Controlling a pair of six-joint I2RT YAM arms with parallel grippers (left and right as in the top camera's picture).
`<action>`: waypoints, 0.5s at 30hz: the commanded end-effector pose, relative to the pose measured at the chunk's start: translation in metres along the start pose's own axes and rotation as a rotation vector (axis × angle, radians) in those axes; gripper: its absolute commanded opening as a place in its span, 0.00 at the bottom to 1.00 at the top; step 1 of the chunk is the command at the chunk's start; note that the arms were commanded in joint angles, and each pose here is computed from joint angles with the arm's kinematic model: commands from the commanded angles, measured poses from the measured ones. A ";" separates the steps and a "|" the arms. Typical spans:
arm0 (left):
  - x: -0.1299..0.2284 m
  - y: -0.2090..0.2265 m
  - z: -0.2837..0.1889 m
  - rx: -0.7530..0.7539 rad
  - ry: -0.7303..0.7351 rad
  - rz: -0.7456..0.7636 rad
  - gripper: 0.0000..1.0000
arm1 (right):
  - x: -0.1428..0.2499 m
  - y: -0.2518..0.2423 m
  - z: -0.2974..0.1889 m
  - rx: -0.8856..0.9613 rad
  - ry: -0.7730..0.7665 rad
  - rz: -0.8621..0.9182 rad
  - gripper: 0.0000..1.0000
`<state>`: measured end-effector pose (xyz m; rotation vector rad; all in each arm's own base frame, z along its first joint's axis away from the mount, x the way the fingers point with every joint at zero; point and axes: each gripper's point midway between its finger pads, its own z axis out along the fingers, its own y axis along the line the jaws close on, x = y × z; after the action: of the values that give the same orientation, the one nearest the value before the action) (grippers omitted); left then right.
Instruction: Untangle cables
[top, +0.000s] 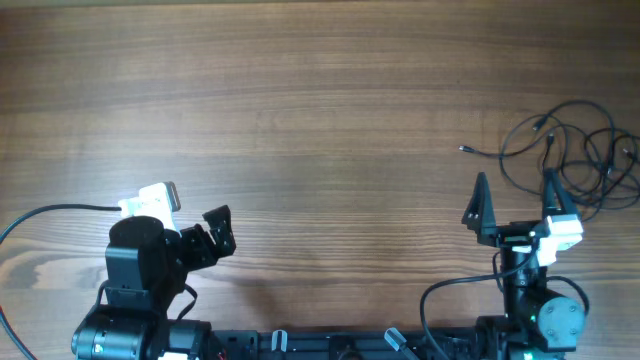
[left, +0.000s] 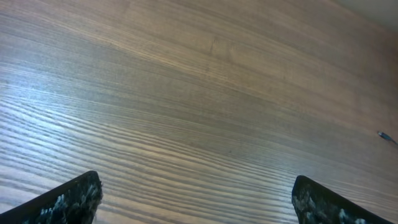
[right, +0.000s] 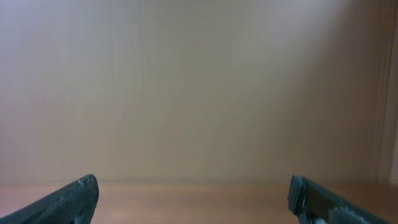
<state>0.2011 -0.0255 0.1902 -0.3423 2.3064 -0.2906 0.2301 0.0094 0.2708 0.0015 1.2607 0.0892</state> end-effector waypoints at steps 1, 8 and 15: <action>0.001 0.002 0.001 -0.009 0.000 0.018 1.00 | 0.013 -0.004 -0.002 0.013 -0.035 0.013 1.00; 0.001 0.002 0.001 -0.008 0.000 0.018 1.00 | 0.029 -0.005 -0.002 0.019 0.034 -0.132 1.00; 0.001 0.002 0.001 -0.009 0.000 0.018 1.00 | 0.094 -0.007 -0.013 0.010 0.301 -0.113 1.00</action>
<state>0.2011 -0.0255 0.1902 -0.3423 2.3064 -0.2906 0.2466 0.0096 0.1940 -0.0741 1.4933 -0.0017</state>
